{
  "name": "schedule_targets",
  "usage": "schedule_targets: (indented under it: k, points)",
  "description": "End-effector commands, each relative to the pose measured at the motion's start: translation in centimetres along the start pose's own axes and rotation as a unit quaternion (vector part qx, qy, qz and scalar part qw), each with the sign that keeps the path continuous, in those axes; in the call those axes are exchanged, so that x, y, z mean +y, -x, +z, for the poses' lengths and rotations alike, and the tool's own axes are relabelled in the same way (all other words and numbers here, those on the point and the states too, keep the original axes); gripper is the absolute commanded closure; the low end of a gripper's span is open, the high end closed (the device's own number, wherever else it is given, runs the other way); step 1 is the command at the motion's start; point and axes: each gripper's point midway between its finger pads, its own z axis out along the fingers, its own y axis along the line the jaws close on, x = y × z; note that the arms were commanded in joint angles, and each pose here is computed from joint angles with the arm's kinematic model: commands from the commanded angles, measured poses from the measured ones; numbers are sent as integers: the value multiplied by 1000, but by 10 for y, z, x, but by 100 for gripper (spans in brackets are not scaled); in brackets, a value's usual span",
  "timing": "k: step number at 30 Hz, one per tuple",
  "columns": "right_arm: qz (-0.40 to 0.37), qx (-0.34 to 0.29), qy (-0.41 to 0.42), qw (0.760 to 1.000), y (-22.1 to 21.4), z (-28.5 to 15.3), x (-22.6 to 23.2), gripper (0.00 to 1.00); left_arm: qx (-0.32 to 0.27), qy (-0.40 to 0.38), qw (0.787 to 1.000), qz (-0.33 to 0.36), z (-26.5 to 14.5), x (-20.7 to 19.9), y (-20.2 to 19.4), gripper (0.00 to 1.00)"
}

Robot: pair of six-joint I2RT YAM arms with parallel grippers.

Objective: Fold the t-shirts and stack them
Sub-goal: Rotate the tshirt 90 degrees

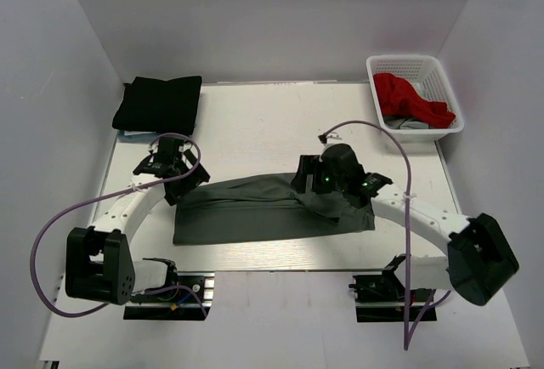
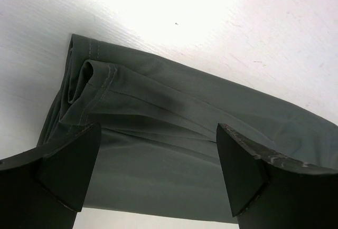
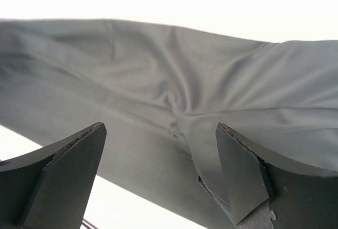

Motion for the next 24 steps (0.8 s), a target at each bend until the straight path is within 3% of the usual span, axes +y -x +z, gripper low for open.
schedule_targets:
  k: [1,8,15,24]
  points:
    - [28,-46,-42,998,20,-15,-13,10,-23,-45,999,-2,-18,-18,11,0]
    - [71,-2,-69,995,-28,-16,-41,10,7,-139,990,10,-11,-53,1,0]
    - [131,64,-116,982,-96,-7,-77,10,78,-79,994,12,35,-21,-35,0]
    - [153,103,-156,970,-104,13,-103,10,118,18,993,-17,52,33,-78,0]
